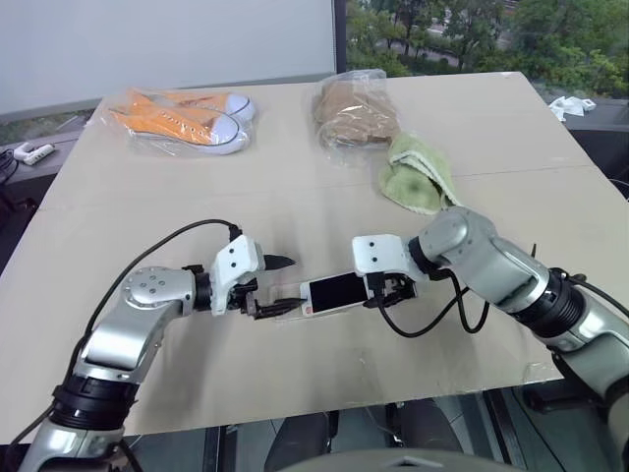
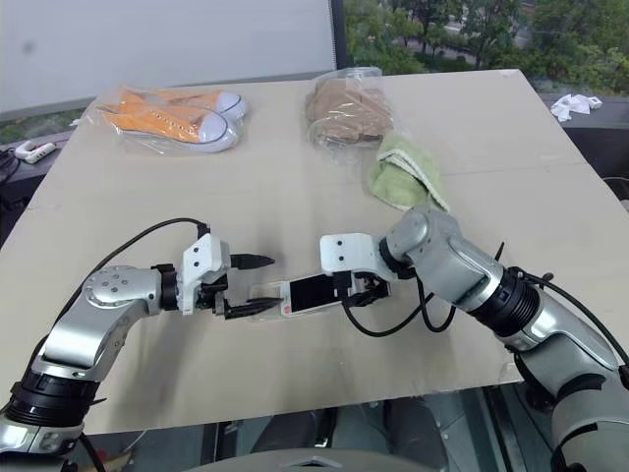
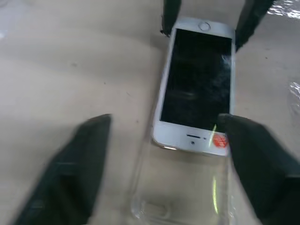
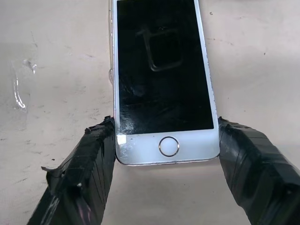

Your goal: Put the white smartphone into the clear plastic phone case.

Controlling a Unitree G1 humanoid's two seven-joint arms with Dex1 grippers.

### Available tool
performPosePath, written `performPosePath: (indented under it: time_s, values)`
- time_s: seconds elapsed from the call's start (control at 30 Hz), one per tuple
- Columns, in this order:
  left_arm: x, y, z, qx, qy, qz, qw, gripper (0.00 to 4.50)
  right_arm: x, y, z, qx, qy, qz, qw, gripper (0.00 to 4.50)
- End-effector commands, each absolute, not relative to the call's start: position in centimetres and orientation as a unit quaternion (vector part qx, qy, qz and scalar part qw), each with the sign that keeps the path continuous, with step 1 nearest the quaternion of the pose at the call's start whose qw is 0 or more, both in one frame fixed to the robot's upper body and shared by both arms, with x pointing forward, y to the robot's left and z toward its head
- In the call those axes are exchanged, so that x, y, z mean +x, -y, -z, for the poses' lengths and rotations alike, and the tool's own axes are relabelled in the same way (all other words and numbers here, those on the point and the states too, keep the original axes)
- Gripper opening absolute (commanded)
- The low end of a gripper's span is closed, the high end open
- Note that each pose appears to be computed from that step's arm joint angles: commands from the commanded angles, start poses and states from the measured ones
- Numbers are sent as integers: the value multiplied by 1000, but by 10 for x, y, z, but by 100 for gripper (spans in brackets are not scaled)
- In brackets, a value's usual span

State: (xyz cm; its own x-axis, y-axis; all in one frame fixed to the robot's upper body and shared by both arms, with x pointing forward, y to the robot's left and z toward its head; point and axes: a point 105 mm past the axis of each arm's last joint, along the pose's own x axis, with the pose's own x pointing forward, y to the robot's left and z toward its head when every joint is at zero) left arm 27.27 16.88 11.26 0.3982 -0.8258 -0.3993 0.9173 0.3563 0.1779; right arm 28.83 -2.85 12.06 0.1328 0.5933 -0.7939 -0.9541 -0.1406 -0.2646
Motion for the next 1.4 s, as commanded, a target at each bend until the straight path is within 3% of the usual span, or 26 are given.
performPosePath:
  time_s: [0.03, 0.13, 0.17, 0.83, 1.4]
  values:
    - [274, -163, -117, 195, -105, 546, 808, 169, 286, 23, -127, -429, -199, -628, 618, 288]
    - [273, -158, -115, 188, -105, 556, 803, 29, 286, 22, -126, -427, -201, -628, 619, 288]
    - [272, -156, -114, 185, -105, 560, 801, 6, 286, 22, -125, -426, -202, -628, 619, 288]
    - [280, -139, -79, 185, -156, 578, 779, 6, 281, 21, -121, -410, -227, -634, 615, 288]
    - [266, -141, -61, 177, -195, 579, 772, 6, 270, 13, -115, -390, -249, -629, 625, 288]
